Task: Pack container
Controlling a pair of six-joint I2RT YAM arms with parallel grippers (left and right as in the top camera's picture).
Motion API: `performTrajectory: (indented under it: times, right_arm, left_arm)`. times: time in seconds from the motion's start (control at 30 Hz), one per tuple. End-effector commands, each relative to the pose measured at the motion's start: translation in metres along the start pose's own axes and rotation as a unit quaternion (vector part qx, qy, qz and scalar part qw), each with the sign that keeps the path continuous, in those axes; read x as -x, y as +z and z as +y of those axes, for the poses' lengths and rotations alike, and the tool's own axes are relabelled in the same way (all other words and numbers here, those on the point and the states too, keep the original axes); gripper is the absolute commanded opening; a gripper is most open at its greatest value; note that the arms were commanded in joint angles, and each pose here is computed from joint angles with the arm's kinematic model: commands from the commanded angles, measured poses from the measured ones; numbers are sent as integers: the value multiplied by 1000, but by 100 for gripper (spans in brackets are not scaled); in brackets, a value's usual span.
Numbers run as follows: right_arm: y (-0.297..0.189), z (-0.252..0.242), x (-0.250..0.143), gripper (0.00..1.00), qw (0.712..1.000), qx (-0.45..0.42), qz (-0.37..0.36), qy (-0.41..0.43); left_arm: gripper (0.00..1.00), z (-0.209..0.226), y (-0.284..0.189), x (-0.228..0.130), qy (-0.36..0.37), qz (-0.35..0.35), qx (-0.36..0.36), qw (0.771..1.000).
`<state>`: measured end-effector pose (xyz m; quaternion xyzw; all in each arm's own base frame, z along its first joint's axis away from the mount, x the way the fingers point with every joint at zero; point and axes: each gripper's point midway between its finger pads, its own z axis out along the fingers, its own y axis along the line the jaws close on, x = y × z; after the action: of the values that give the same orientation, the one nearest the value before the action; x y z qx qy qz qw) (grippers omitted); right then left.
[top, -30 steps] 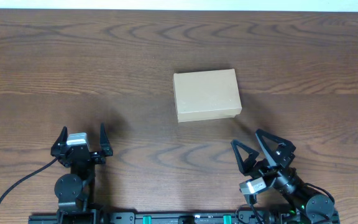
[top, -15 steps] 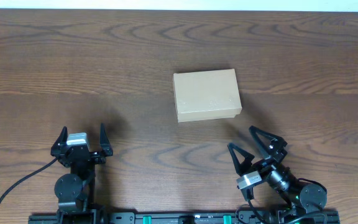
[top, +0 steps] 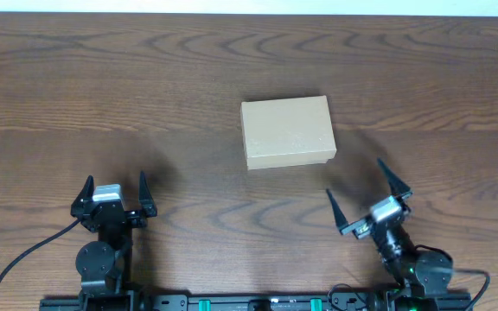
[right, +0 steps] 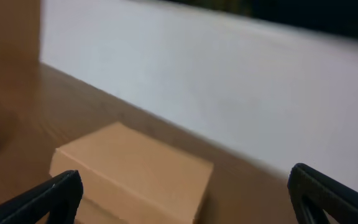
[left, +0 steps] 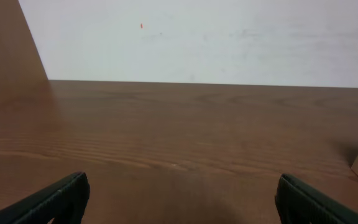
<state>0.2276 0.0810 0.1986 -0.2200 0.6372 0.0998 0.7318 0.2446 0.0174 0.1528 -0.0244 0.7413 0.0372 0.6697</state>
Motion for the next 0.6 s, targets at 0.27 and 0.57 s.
performTrajectory:
  times: [0.27,0.57]
  right_arm:
    - [-5,-21,-41,99,992,-74,83,59]
    - [-10,-44,-43,99,984,-144,87,53]
  left_arm:
    - [95,-3,0,-18,8,30,-9,999]
    - [95,-3,0,-18,8,30,-9,999]
